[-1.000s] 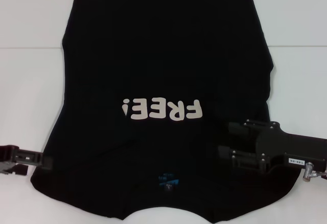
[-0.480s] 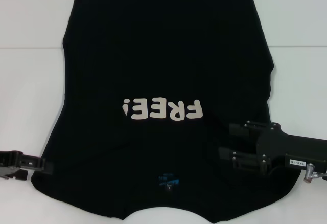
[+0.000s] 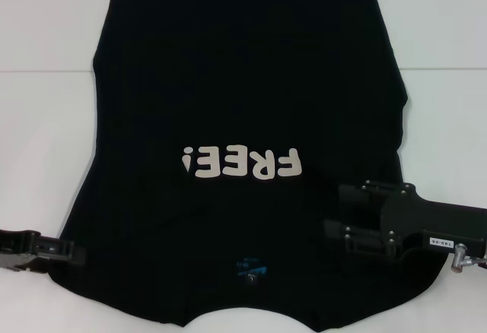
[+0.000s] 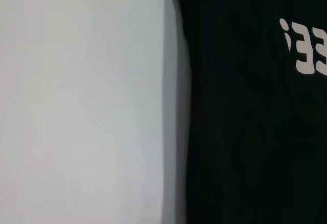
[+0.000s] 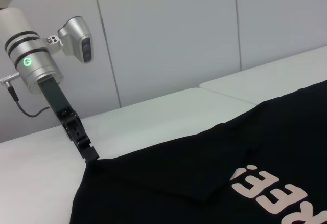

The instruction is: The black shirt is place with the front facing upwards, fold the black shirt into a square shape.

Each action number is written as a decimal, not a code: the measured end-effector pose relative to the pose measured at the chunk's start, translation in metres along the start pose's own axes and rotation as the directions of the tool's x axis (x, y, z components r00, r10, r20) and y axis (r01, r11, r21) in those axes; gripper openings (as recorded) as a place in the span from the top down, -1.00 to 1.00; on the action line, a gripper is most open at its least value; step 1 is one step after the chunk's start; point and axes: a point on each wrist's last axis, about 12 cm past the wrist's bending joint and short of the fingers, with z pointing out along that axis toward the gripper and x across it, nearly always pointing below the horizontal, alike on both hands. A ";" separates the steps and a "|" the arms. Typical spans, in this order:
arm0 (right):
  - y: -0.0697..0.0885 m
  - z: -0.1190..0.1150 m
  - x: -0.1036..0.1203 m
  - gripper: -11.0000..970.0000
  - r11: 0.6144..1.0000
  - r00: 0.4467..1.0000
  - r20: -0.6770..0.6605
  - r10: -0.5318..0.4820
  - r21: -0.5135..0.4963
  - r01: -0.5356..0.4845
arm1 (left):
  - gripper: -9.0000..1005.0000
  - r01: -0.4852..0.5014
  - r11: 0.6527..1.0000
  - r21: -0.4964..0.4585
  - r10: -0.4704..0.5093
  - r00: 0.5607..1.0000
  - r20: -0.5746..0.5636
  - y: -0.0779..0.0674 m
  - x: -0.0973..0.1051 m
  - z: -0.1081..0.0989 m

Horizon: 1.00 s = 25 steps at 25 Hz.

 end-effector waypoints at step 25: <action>0.002 -0.003 -0.001 -0.50 1.000 1.000 0.016 0.006 -0.009 -0.006 | -0.41 -0.034 0.999 -0.015 0.034 0.999 -0.010 -0.006 -0.006 0.006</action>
